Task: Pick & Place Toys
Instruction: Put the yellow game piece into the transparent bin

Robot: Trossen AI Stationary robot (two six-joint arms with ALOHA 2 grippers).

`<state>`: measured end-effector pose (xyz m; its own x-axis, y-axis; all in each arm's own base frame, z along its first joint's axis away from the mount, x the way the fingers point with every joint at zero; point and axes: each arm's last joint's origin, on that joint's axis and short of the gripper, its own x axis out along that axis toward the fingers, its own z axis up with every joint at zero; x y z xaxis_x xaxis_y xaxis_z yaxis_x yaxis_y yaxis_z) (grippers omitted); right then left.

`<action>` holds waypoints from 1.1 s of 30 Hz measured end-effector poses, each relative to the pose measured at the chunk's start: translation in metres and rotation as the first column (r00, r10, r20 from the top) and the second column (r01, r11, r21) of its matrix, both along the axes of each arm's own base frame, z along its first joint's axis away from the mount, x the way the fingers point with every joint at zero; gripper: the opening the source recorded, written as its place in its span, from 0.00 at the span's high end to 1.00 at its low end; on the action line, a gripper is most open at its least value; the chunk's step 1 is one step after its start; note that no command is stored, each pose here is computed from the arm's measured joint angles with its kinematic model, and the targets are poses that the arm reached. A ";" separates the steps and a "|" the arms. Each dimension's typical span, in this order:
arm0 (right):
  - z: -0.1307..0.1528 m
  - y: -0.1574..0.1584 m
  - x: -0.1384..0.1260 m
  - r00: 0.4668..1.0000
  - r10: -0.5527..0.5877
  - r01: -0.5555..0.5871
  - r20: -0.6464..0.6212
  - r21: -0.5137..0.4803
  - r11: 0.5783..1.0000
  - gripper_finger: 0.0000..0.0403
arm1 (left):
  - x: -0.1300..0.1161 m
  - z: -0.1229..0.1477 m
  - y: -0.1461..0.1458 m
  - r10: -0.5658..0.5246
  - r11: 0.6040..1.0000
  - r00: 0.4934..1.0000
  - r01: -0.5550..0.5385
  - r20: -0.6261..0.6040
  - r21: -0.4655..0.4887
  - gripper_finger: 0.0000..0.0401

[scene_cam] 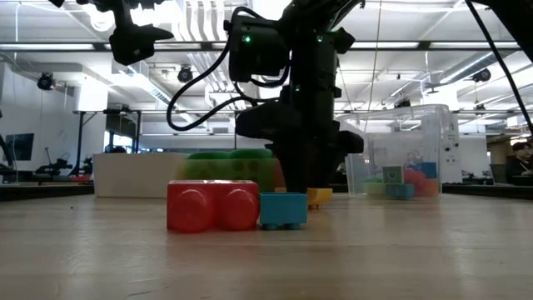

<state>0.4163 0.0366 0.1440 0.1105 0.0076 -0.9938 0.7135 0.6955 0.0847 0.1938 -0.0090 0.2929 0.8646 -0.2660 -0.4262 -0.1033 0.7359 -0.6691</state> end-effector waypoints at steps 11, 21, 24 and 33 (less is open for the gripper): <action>0.051 0.001 -0.014 0.984 0.158 -0.157 0.083 -0.020 0.987 0.68 | 0.005 0.000 0.001 0.047 0.998 0.999 -0.046 0.008 -0.042 0.13; 0.143 -0.017 -0.053 0.936 0.238 -0.205 0.260 -0.147 0.968 0.68 | 0.023 -0.006 0.001 0.061 0.996 0.998 -0.060 0.016 -0.068 0.13; 0.169 -0.036 -0.073 0.931 0.223 -0.161 0.288 -0.225 0.961 0.68 | 0.026 -0.005 0.001 0.066 0.995 0.997 -0.063 0.028 -0.077 0.13; 0.194 -0.107 -0.147 0.939 0.084 0.009 0.334 -0.269 0.963 0.68 | 0.029 -0.004 0.001 0.092 0.990 0.995 -0.085 0.050 -0.114 0.13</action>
